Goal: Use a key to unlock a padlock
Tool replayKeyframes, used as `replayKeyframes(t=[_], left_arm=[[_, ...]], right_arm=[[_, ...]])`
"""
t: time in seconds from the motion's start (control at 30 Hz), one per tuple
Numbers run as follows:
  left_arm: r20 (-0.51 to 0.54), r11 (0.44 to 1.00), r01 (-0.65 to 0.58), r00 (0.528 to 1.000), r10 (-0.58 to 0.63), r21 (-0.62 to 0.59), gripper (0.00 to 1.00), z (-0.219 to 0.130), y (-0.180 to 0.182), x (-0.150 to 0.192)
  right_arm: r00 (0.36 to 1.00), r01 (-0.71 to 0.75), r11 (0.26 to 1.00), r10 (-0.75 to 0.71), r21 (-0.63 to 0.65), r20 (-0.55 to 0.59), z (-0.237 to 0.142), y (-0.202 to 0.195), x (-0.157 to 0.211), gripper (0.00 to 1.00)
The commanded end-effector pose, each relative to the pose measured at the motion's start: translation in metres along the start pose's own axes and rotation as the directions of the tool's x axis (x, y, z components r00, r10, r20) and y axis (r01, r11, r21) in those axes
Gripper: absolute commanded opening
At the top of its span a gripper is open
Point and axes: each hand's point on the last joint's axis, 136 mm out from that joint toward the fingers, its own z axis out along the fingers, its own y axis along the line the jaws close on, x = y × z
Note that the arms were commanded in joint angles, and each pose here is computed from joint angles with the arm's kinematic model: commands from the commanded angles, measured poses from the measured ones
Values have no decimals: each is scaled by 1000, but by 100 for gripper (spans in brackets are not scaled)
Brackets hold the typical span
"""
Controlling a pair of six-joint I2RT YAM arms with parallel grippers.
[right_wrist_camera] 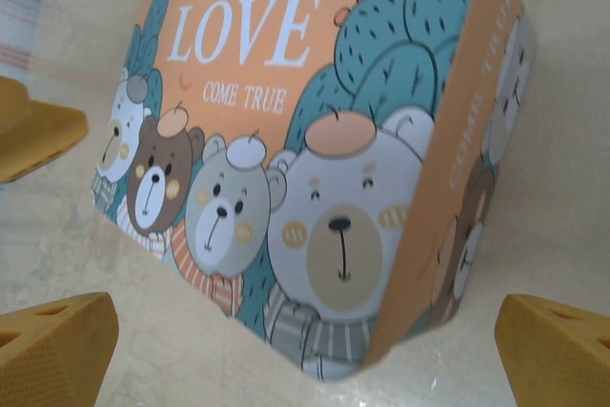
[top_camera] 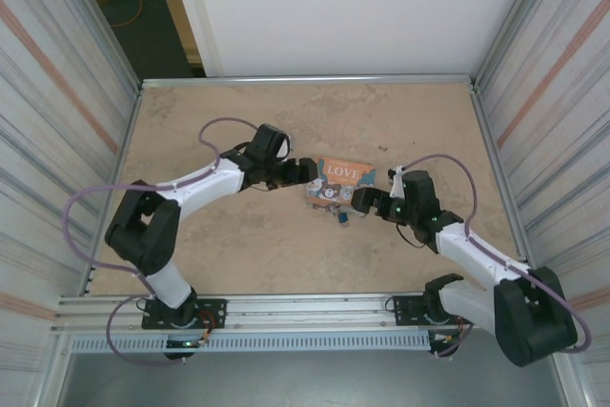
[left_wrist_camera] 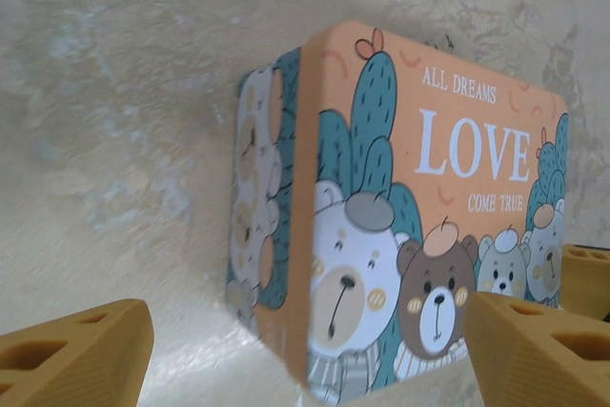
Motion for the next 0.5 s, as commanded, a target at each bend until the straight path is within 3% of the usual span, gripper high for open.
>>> replayKeyframes(t=[0.0,0.47], left_arm=[[-51,999,-17,999,19,40,85,10,-7,0],[-145,999,41,989,-42,-11,87,30,23,34]], right_arm=[[998,65,998,-64,-25,10,6,9,-17,100],[984,160,987,-162,-25,-77,28,9,-24,100]])
